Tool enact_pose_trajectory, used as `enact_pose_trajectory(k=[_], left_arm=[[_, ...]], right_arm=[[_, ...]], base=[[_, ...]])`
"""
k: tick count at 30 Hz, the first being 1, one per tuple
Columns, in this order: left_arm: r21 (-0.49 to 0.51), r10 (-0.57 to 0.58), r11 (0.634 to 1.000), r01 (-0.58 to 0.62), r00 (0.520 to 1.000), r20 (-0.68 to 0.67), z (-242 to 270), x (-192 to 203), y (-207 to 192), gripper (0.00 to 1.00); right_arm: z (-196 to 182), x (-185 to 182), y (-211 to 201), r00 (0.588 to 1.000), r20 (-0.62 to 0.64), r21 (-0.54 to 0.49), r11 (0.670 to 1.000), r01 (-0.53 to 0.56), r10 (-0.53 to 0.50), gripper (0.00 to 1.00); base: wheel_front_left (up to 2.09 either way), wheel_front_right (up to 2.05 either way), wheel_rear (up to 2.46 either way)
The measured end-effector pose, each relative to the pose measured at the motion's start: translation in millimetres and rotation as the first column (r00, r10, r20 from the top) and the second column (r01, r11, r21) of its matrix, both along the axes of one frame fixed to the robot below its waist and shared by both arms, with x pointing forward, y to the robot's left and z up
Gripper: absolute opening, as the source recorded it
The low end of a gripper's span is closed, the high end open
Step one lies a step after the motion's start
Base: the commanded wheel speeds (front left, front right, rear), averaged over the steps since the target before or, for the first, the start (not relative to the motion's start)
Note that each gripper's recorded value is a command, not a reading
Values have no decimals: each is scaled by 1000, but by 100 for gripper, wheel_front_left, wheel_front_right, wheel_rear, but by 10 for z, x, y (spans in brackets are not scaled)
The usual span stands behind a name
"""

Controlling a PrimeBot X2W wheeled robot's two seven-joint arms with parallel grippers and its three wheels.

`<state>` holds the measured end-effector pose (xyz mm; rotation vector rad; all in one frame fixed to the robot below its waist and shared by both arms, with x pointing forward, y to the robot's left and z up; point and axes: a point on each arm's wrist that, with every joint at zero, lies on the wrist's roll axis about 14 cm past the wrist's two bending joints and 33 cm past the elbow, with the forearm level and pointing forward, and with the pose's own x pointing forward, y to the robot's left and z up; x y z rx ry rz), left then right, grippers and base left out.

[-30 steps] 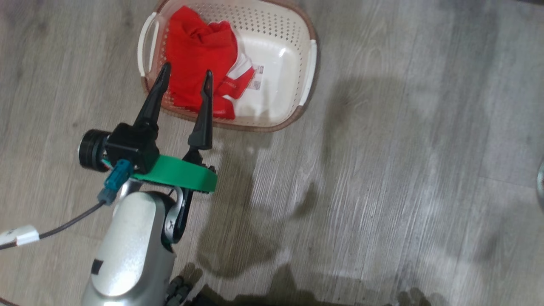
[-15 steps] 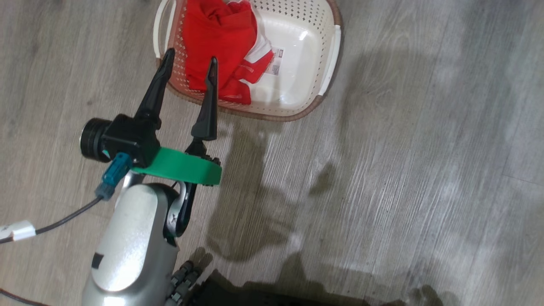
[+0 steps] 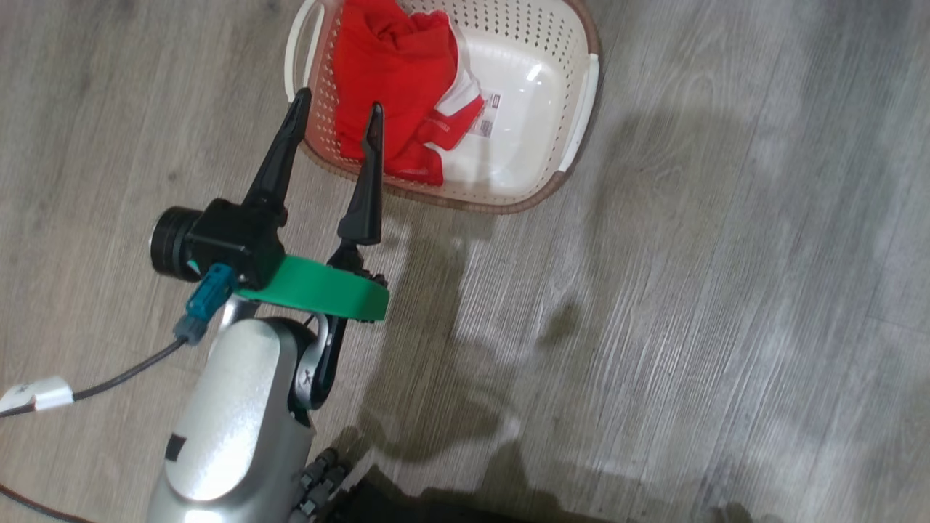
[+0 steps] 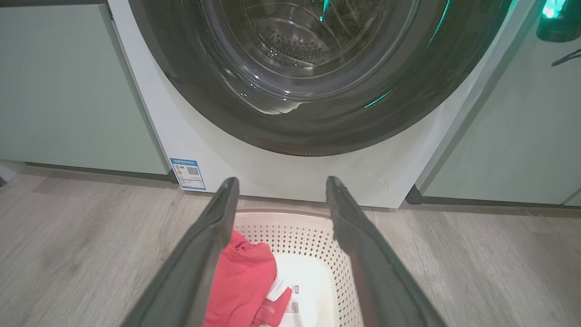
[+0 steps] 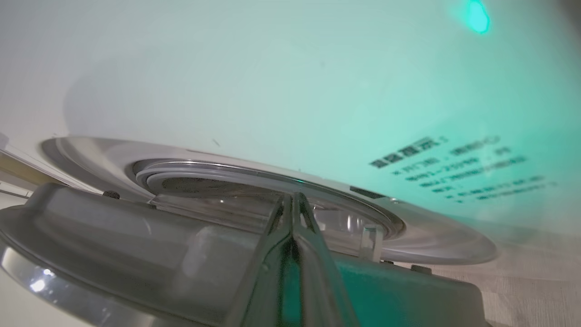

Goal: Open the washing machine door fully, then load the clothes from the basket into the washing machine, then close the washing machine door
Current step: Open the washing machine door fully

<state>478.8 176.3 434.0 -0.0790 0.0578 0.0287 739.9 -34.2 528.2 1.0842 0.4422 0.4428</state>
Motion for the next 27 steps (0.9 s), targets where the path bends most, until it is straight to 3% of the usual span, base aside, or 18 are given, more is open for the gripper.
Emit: enact_pose_trajectory(k=[14, 27], left_arm=[[1, 9, 1000, -9, 999, 47, 251, -99, 11, 100], [5, 49, 999, -50, 995, 85, 504, -345, 118, 100]], right_arm=[[-155, -317, 26, 993, -99, -39, 997, -70, 65, 0], [-238, -831, 300, 964, -184, 2, 980, -197, 194, 0]], base=[[0, 0, 0], [0, 0, 0]])
